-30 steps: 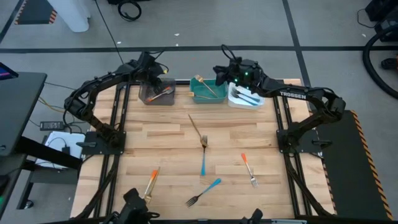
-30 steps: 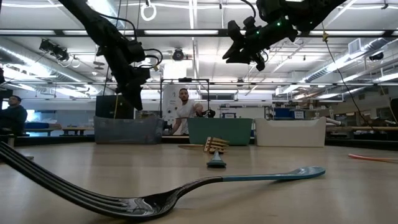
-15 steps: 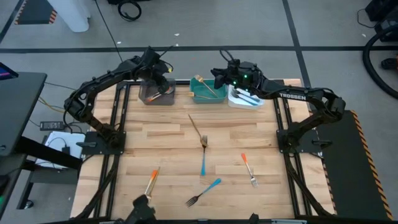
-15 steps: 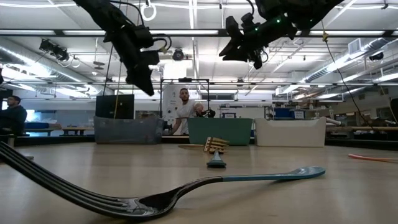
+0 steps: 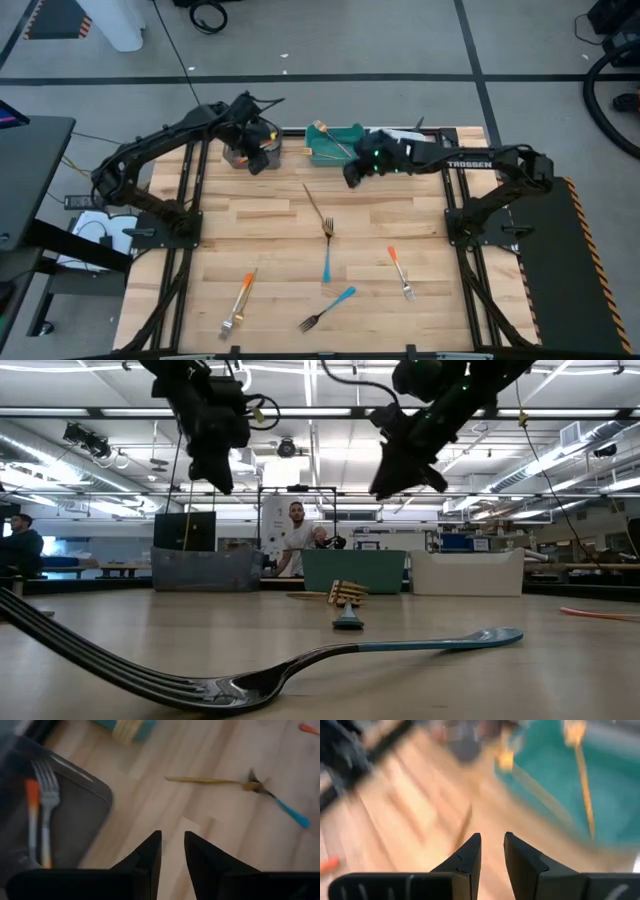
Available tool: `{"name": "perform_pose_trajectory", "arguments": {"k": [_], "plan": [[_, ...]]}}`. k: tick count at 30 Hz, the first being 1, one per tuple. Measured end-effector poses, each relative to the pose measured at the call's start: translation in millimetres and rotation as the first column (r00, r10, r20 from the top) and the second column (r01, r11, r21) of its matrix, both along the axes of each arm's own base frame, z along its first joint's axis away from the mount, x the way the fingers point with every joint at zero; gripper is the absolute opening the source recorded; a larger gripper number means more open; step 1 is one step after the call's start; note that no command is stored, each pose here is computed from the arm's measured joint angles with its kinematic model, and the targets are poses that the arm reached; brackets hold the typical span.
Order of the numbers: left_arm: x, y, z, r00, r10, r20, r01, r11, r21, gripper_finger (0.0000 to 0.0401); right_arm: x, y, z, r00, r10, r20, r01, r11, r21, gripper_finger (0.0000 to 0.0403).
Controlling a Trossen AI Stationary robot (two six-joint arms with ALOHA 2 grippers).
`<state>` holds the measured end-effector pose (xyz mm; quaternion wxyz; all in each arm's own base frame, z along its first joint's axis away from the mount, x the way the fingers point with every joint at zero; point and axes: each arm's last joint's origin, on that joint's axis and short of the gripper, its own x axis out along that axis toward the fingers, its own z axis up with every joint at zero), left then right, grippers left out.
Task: Sort silverware by color (type)
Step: Put the top gold fork into the green bin
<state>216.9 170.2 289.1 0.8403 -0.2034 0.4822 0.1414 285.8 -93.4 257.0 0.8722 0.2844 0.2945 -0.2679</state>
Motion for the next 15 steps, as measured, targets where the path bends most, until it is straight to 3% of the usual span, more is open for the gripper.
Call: {"name": "perform_pose_trajectory", "arguments": {"k": [5, 11, 15], "plan": [[8.8, -25.1, 6.2, 1.000, 0.006, 0.002, -0.006, 0.999, -0.046, 0.0091, -8.7, 29.6, -14.7, 0.983, -0.019, -0.181, 0.047, 0.987, 0.152, 0.0091], [27.7, -58.4, 4.5, 0.999, -0.026, -0.027, 0.025, 0.999, -0.022, 0.0091, -17.6, 61.7, -23.3, 0.947, -0.081, -0.311, 0.180, 0.935, 0.304, 0.0091], [41.0, -82.2, -5.3, 0.992, -0.124, -0.001, 0.124, 0.992, 0.008, 0.0091, -14.5, 82.8, -22.6, 0.955, 0.014, -0.296, 0.086, 0.943, 0.323, 0.0091]]}}
